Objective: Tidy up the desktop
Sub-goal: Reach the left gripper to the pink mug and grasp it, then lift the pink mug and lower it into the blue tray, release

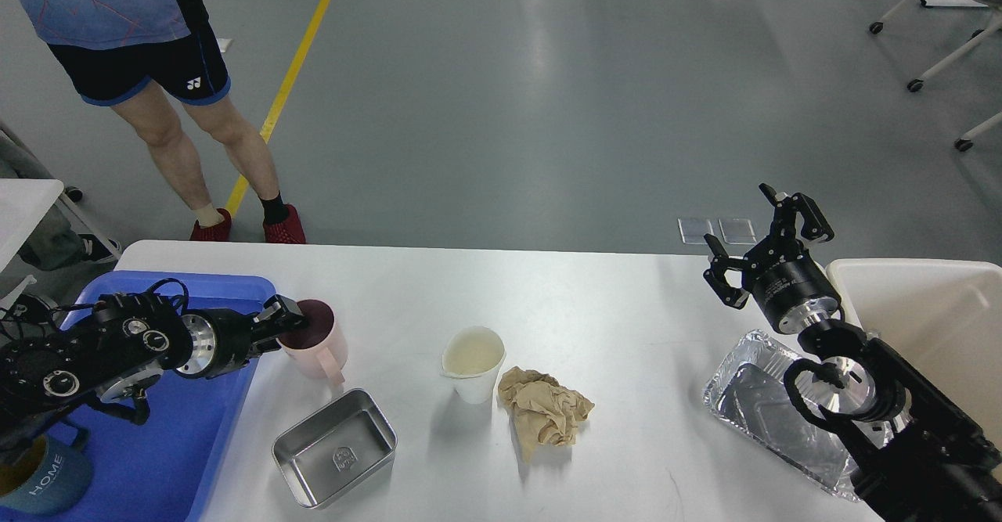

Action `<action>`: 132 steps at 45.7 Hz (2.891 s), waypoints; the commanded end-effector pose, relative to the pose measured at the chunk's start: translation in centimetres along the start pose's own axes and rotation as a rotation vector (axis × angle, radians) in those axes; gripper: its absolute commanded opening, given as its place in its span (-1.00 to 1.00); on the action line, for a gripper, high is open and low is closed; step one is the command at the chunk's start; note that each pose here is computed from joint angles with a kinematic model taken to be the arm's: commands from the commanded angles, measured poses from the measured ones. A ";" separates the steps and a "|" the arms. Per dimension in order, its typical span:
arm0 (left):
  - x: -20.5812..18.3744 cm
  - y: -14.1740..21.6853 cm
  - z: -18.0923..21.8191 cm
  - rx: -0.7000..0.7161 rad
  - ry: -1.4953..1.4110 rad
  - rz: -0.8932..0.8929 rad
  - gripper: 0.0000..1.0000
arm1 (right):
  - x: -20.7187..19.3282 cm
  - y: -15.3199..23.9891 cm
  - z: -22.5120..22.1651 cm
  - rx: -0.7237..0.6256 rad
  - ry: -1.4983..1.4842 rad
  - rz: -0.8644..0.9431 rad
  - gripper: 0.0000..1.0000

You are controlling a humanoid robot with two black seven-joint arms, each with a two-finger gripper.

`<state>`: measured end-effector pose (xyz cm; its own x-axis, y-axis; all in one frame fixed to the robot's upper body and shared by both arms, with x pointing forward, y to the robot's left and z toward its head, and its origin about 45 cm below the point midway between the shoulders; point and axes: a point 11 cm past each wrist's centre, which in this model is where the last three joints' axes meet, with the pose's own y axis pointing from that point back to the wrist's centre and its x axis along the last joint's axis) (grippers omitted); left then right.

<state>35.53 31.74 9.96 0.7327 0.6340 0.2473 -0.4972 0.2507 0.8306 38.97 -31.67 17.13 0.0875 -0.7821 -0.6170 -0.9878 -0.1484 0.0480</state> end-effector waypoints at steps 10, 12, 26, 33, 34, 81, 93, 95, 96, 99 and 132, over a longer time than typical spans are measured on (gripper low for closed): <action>-1.2 -0.4 0.3 0.056 0.015 -0.048 -0.50 | 0.6 0.1 -0.5 0.003 0.013 0.013 1.00; -1.4 -0.4 0.1 0.071 0.011 -0.059 -0.71 | 0.6 0.1 -0.5 0.003 0.013 0.013 1.00; -1.2 -0.3 0.1 0.087 0.008 -0.057 -0.98 | 0.8 0.4 -0.2 -0.002 0.012 0.019 1.00; -0.3 0.3 0.8 0.074 -0.004 -0.051 -1.00 | 0.8 0.3 -0.2 -0.001 0.011 0.017 1.00; -0.1 0.4 1.0 0.071 -0.008 -0.054 -1.00 | 0.8 0.3 -0.2 -0.001 0.011 0.017 1.00; 7.2 28.4 -6.2 0.164 -0.086 0.054 -1.00 | 0.6 0.3 0.1 -0.004 0.002 0.014 1.00; 6.5 27.0 -6.6 0.166 -0.062 0.029 -0.99 | 0.4 0.3 0.2 -0.004 0.000 0.012 1.00; 5.9 25.8 -7.1 0.176 -0.051 0.011 -0.98 | 0.4 0.3 0.2 -0.004 0.000 0.010 1.00; 5.6 25.2 -7.4 0.183 -0.043 0.008 -0.98 | 0.3 0.2 0.2 -0.004 0.000 0.009 1.00; 4.6 23.3 -8.5 0.210 -0.021 -0.002 -0.97 | 0.3 0.2 0.2 -0.003 -0.001 0.008 1.00; -3.3 13.9 -16.0 0.401 0.070 -0.059 -0.89 | 0.5 0.3 0.5 -0.007 -0.004 0.021 1.00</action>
<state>18.84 45.07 13.87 0.7177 0.6754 0.1696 -0.2289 -0.0012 0.9734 38.68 -31.89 16.49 0.0652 -0.7829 -0.6188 -0.9887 -0.1346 0.0660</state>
